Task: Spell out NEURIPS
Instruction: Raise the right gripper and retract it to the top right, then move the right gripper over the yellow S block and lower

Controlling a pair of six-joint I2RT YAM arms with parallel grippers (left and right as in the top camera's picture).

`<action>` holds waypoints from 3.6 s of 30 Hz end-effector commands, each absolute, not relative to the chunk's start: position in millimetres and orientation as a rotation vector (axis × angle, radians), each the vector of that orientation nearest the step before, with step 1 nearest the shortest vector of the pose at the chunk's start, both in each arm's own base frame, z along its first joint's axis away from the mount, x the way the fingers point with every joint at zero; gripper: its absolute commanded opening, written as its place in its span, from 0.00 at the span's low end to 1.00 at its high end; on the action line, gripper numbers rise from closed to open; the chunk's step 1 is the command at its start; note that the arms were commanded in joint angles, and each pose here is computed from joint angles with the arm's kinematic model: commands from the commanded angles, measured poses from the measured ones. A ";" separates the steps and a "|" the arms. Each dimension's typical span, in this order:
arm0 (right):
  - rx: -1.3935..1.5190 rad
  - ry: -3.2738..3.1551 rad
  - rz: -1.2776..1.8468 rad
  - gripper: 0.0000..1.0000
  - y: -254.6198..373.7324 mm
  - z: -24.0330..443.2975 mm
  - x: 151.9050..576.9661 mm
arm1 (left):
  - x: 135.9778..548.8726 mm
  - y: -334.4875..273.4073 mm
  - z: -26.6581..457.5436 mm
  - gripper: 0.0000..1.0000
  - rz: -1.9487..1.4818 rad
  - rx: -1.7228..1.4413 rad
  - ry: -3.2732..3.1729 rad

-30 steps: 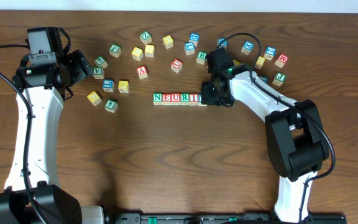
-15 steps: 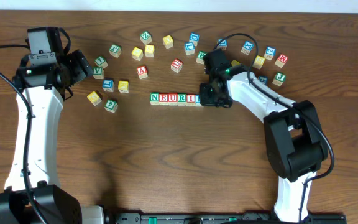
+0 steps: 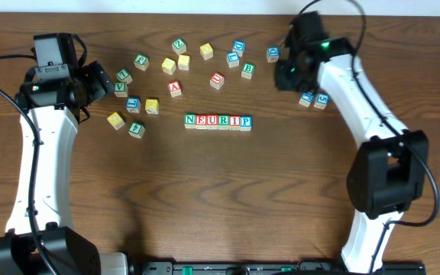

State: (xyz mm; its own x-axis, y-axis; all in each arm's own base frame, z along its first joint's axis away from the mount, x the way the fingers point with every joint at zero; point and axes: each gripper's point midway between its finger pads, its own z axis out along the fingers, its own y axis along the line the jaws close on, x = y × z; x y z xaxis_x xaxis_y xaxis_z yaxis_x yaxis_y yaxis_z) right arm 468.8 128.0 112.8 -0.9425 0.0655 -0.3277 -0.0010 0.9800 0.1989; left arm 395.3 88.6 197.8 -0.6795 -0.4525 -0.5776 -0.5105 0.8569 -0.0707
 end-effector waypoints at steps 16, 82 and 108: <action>0.231 2.628 0.015 0.40 48.9 108.8 521.0 | 397.7 91.1 199.8 0.98 0.136 -0.701 2.421; 0.275 2.639 0.048 0.28 27.7 84.8 531.0 | 397.7 91.1 199.8 0.98 0.136 -0.701 2.421; 0.374 2.647 -0.026 0.43 13.6 25.6 545.6 | 397.7 91.1 199.8 0.98 0.136 -0.701 2.421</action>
